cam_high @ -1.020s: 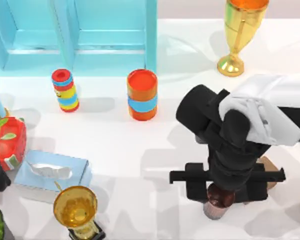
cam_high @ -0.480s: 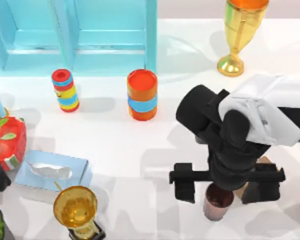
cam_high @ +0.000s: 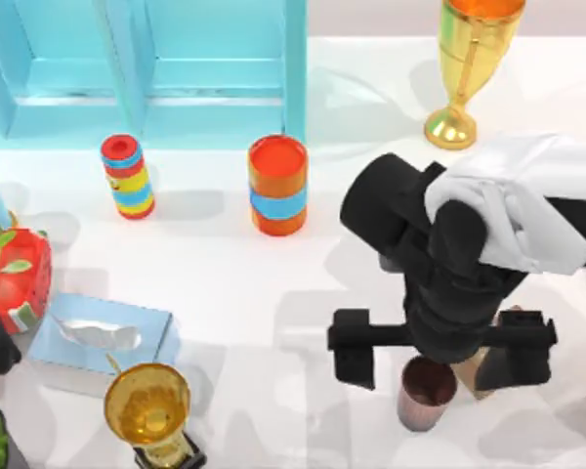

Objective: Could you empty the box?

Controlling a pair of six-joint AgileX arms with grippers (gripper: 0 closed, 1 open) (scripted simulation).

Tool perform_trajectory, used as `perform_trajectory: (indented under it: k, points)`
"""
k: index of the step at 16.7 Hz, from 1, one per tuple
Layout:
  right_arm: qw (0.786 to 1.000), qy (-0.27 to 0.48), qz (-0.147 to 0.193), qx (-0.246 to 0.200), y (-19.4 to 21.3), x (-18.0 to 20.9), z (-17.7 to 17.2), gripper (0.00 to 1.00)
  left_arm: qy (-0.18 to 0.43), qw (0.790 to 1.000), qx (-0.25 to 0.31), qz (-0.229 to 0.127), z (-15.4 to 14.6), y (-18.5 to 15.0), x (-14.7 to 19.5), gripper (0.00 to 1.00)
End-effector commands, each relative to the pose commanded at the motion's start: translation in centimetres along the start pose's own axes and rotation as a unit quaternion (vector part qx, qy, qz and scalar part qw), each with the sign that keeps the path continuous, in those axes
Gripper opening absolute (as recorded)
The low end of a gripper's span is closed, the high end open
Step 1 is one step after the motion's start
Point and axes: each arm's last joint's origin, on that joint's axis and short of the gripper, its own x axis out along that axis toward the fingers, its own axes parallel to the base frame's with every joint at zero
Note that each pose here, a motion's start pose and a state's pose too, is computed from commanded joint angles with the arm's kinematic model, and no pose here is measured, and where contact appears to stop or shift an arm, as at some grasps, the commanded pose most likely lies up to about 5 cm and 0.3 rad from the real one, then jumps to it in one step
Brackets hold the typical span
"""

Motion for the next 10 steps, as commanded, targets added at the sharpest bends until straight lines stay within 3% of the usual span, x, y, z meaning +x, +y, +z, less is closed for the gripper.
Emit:
perform_trajectory:
  k: [6, 10]
  points:
    - [1.000, 0.013, -0.012, 0.001, 0.1, -6.2, 0.1, 1.00, 0.000, 1.000, 0.000, 0.000, 0.0, 0.0, 0.0, 1.00]
    - [1.000, 0.003, -0.003, 0.000, -0.2, -8.8, -0.1, 1.00, 0.000, 1.000, 0.000, 0.000, 0.0, 0.0, 0.0, 1.00]
